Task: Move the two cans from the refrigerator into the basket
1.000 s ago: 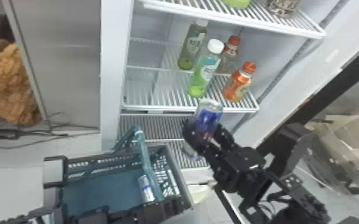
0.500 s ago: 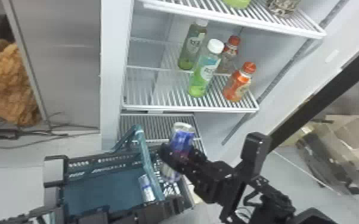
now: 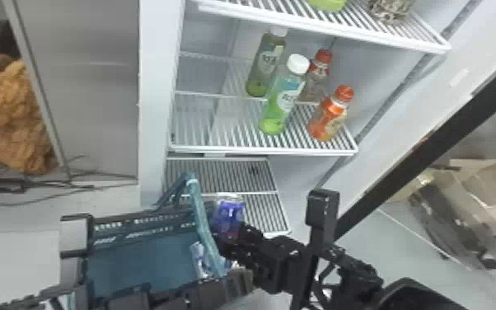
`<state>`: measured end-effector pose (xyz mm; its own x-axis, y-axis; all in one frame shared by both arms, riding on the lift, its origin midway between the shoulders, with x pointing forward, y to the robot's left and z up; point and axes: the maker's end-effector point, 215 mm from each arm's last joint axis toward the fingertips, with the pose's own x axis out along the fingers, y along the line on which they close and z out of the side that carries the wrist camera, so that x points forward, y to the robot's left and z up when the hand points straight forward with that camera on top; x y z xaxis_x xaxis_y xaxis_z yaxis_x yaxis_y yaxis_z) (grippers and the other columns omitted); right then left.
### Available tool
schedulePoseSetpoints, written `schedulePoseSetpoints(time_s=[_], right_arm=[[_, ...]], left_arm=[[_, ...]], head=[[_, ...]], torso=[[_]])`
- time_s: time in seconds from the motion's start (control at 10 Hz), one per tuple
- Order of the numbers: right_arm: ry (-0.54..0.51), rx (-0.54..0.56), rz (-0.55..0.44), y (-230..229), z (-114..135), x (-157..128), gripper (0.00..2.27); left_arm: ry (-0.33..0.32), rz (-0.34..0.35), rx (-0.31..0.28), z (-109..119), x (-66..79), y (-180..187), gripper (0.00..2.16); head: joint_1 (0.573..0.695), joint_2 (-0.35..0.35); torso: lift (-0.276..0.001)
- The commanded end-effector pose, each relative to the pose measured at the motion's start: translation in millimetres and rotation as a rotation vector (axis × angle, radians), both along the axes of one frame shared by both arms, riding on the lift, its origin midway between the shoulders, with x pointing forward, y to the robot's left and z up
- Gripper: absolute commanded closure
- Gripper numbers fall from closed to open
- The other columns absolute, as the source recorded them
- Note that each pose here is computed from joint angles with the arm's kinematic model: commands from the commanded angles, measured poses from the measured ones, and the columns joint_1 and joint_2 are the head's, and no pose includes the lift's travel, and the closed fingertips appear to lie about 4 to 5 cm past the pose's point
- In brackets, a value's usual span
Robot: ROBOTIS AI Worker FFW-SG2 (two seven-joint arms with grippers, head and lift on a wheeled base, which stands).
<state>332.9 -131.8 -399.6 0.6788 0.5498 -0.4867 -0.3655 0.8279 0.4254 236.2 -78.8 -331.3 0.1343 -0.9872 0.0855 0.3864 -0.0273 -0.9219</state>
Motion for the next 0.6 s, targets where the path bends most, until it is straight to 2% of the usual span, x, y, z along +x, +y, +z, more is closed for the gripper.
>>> schedulePoseSetpoints(time_s=[0.0,0.3,0.4,0.5], right_arm=[[0.001,0.0,0.003,1,-1,0,0.68],[-0.01,-0.01,0.002,-1,2,2,0.48],[-0.036,-0.021,-0.004,-4,9,6,0.44],[-0.11,-0.042,-0.024,-10,26,16,0.44]], left_arm=[[0.0,0.0,0.0,0,0.1,0,1.22],[0.0,0.0,-0.002,0,0.1,0,1.22],[-0.001,0.002,0.0,0,0.7,1,1.22],[0.003,0.002,-0.001,0,0.0,1,1.22]], head=[[0.695,-0.35],[0.695,-0.35],[0.695,-0.35],[0.695,-0.35]], torso=[[-0.276],[-0.276],[-0.276],[-0.276]])
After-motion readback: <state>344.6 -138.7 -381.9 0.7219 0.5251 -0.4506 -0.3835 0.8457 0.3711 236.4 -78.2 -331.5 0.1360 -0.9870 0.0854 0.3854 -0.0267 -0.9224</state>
